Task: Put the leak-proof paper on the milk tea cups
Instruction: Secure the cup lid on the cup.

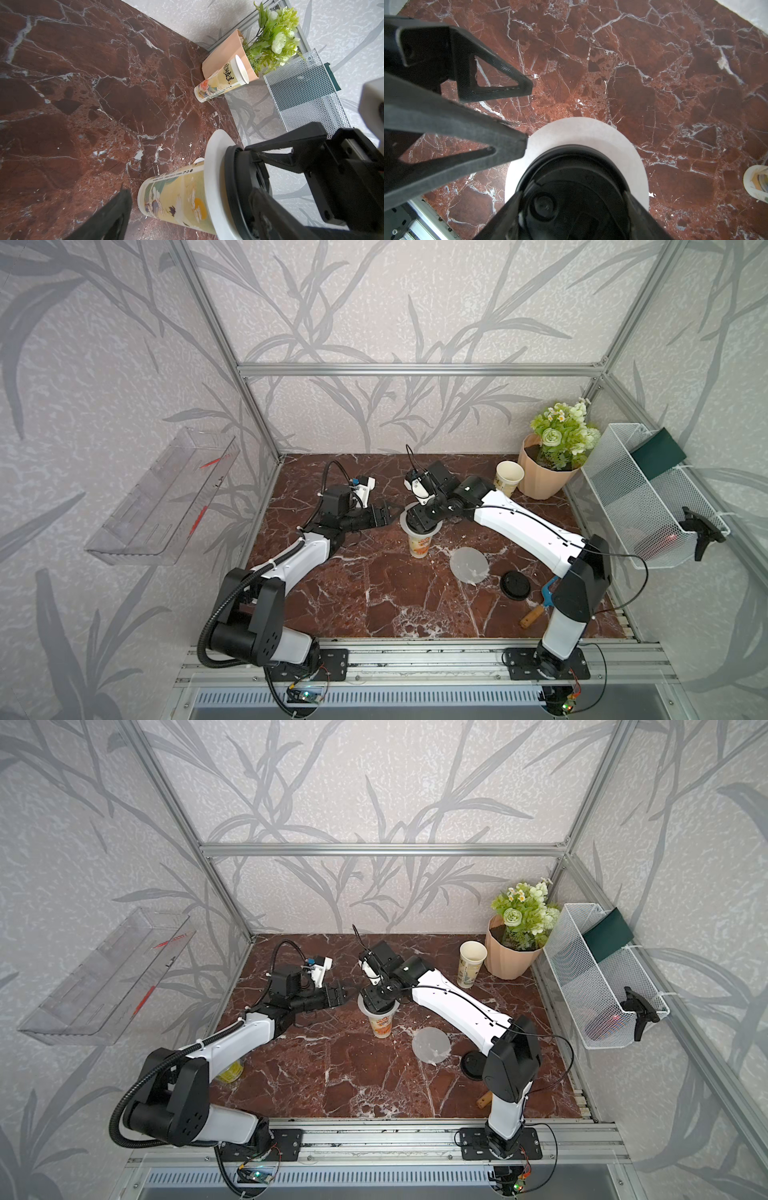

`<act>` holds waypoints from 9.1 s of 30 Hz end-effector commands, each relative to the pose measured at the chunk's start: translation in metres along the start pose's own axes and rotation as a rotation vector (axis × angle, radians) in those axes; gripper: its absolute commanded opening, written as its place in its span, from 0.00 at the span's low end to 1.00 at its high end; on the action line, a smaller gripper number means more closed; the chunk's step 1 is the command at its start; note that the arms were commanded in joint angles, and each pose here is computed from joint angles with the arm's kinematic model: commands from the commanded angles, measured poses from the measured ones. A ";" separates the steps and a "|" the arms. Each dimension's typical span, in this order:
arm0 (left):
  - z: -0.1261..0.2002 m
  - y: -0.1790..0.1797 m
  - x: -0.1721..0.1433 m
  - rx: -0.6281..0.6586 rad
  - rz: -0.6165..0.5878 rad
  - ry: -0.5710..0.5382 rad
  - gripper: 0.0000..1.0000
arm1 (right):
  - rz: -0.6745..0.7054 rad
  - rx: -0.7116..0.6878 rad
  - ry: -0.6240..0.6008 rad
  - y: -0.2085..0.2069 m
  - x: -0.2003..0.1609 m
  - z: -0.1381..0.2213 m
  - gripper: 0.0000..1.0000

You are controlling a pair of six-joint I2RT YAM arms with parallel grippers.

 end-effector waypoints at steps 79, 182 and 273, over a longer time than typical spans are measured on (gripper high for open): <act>-0.047 0.030 -0.028 0.118 -0.015 0.175 0.74 | -0.034 0.043 0.023 0.017 -0.097 -0.054 0.83; -0.037 0.077 -0.056 0.348 -0.069 0.217 0.58 | -0.201 0.079 -0.228 0.022 -0.135 -0.070 0.86; -0.054 0.055 -0.046 0.336 -0.074 0.224 0.70 | -0.641 -0.016 -0.338 -0.009 -0.170 -0.084 0.54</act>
Point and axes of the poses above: each gripper's point midway between its finger pads, its own z axis back along the fingers, its own y axis along the line the jaws close on, x = y × z, the point moved 6 cm from there along z, back along the fingers, and after that the axes turned 15 degrees about z, right-handed, at the moved point
